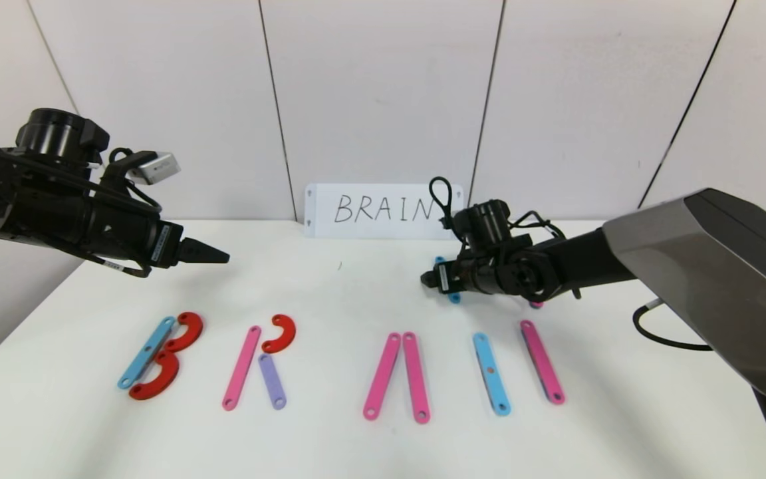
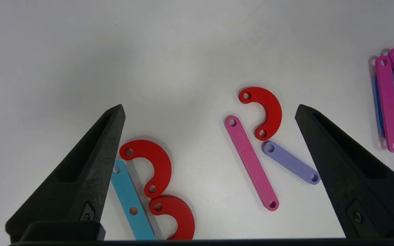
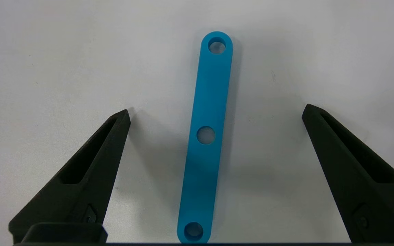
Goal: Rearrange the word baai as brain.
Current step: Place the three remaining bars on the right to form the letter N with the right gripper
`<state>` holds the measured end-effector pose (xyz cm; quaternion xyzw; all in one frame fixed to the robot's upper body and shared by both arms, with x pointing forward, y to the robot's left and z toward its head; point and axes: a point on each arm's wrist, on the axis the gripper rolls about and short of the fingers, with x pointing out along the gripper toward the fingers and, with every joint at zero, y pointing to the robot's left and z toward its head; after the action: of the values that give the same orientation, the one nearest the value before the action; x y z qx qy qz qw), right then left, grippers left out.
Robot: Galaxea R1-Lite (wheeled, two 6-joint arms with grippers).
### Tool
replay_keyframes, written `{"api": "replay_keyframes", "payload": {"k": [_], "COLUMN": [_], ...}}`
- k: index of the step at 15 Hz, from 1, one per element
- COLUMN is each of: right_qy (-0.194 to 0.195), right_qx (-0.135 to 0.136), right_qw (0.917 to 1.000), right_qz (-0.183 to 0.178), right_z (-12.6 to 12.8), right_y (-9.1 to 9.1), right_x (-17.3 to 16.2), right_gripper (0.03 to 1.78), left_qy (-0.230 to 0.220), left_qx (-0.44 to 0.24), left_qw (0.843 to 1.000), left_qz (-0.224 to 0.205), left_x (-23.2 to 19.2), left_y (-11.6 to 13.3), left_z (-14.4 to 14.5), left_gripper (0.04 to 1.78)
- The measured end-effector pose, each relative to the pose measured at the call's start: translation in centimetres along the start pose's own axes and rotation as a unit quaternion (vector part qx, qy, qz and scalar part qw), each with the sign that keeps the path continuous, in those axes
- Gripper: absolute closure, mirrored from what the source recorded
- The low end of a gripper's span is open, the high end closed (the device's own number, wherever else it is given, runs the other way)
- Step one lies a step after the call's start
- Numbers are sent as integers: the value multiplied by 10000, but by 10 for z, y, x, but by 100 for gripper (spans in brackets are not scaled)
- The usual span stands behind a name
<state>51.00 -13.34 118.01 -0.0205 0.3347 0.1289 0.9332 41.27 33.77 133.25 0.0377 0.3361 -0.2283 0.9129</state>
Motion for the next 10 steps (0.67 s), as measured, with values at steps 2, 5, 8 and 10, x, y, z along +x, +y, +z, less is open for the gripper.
{"api": "replay_keyframes", "payload": {"k": [2,5,8,10], "right_qy": [-2,5,13,12], "right_qx": [0,-16,-11,-12], "right_qw": [10000,10000,10000,10000], "right_qz": [-24,-32,-33,-28], "right_z": [-1,-1,-2,-2], "right_y": [0,1,1,2], "right_x": [1,1,1,1], "right_gripper": [10,33,79,116], "left_qy": [0,1,-2,1], "left_qx": [0,1,1,0], "left_qw": [10000,10000,10000,10000], "left_qz": [1,2,1,0], "left_x": [0,0,0,0], "left_y": [0,0,0,0], "left_z": [0,0,0,0], "left_gripper": [8,8,8,8]}}
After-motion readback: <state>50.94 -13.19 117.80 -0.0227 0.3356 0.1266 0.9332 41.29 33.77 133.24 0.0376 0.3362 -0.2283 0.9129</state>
